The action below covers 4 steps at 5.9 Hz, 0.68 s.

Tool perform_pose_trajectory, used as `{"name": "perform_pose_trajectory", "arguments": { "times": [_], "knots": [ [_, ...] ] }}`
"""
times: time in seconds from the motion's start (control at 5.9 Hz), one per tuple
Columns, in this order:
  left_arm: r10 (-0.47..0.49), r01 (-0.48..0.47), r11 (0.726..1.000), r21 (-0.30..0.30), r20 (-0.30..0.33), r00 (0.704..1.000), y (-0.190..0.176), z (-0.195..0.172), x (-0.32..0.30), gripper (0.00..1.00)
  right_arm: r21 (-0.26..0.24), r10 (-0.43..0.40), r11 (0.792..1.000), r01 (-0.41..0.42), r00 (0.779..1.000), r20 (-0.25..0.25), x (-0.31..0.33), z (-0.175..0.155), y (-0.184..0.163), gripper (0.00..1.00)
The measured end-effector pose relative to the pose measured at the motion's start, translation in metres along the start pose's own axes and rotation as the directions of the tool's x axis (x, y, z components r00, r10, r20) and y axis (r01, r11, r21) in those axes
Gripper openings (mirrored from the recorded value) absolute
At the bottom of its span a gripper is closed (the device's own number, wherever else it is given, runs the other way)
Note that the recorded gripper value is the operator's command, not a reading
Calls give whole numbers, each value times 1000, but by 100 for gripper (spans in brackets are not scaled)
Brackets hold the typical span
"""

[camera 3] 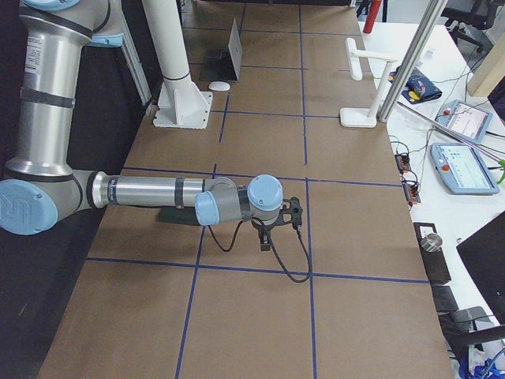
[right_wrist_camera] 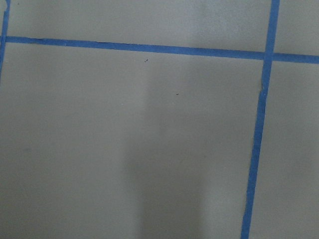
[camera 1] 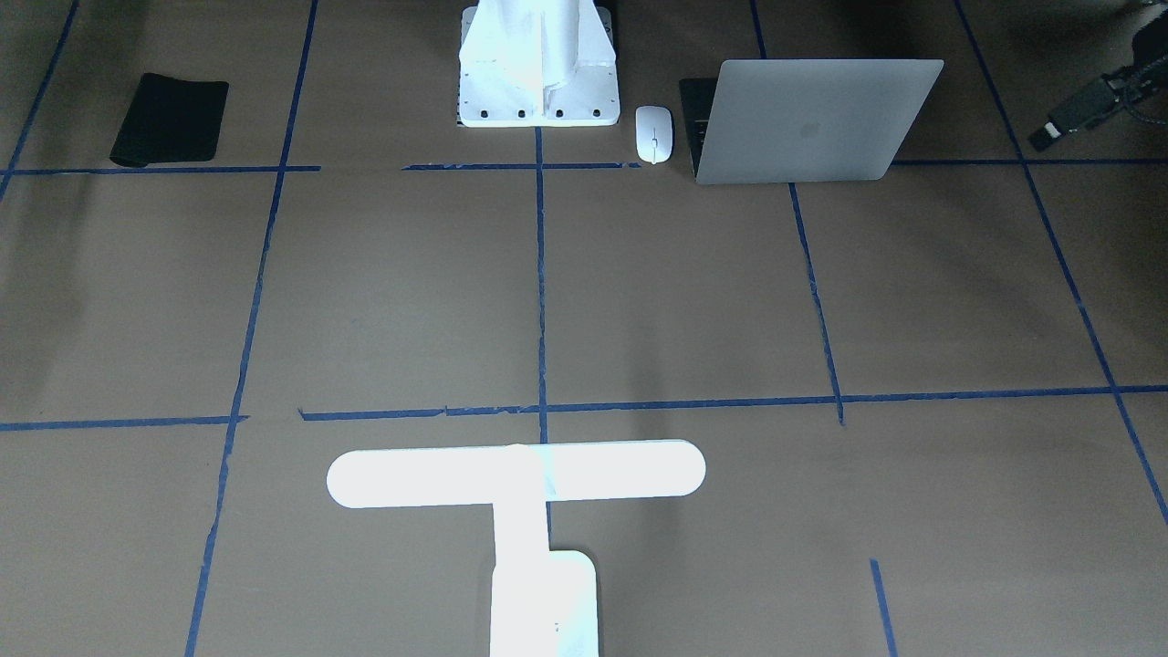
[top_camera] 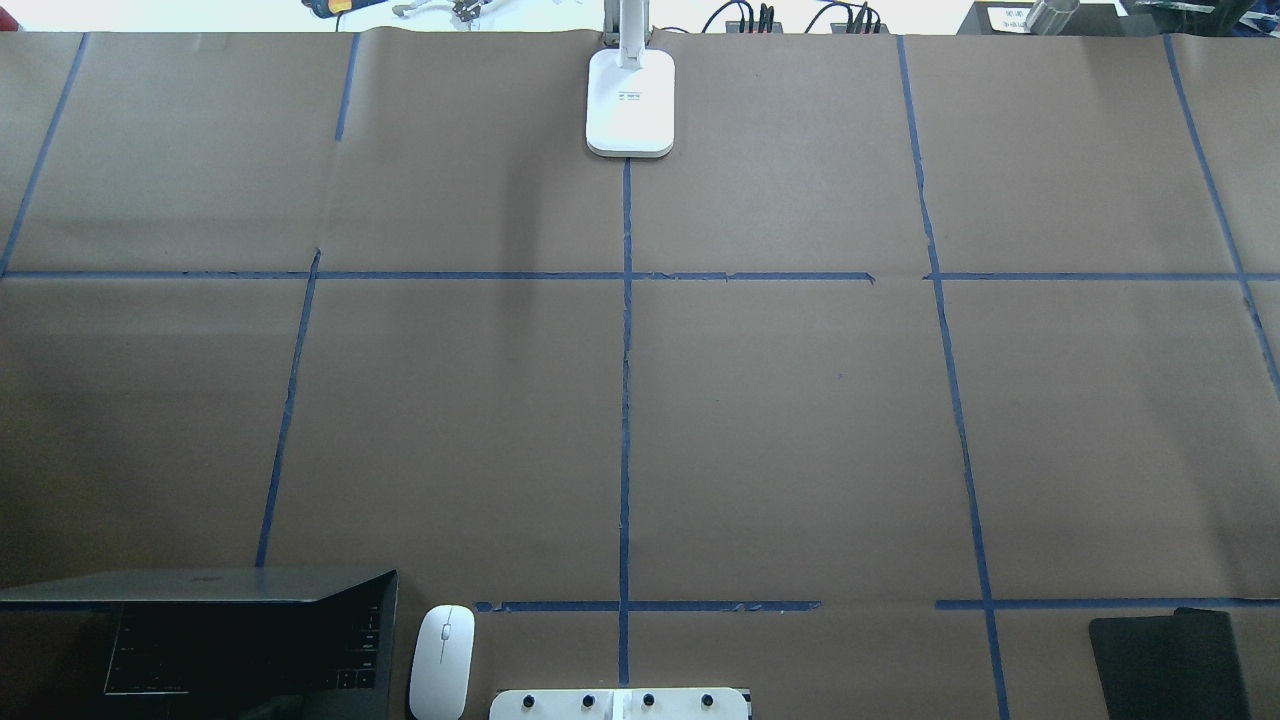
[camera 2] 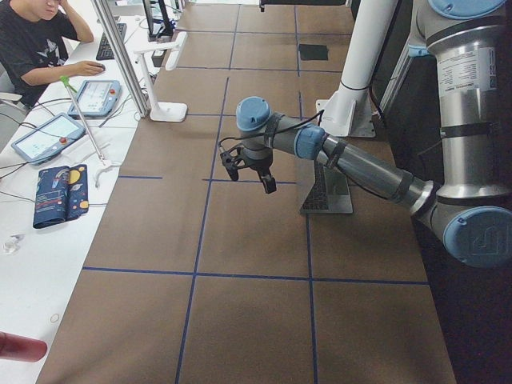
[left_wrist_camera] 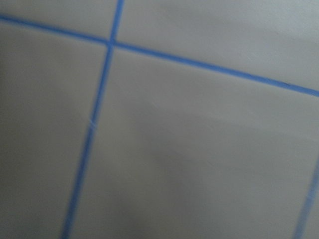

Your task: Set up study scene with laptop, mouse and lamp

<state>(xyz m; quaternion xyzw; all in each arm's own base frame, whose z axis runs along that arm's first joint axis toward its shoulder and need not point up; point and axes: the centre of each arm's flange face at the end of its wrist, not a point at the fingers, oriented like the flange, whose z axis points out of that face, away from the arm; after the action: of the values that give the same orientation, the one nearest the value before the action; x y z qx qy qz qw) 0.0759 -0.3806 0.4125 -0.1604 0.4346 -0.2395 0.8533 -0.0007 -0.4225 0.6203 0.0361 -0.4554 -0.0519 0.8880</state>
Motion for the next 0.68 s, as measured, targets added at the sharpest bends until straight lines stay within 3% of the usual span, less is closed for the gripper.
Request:
{"name": "perform_pose_trajectory", "arguments": {
  "times": [0.17, 0.34, 0.68],
  "knots": [
    [-186, 186, 982, -22, -2, 983, 54, -2, 31, 100, 8, -25, 1000, 25, 1000, 0, -3, 1, -2, 100],
    [-339, 339, 940, -30, 13, 941, 96, 0, 51, 100, 25, -55, 998, 55, 998, 1, -7, 2, -4, 100],
    [-576, 573, 817, 73, 50, 816, 156, 34, 74, 100, 35, -65, 997, 65, 998, 6, -9, 4, -4, 100]
  ]
}}
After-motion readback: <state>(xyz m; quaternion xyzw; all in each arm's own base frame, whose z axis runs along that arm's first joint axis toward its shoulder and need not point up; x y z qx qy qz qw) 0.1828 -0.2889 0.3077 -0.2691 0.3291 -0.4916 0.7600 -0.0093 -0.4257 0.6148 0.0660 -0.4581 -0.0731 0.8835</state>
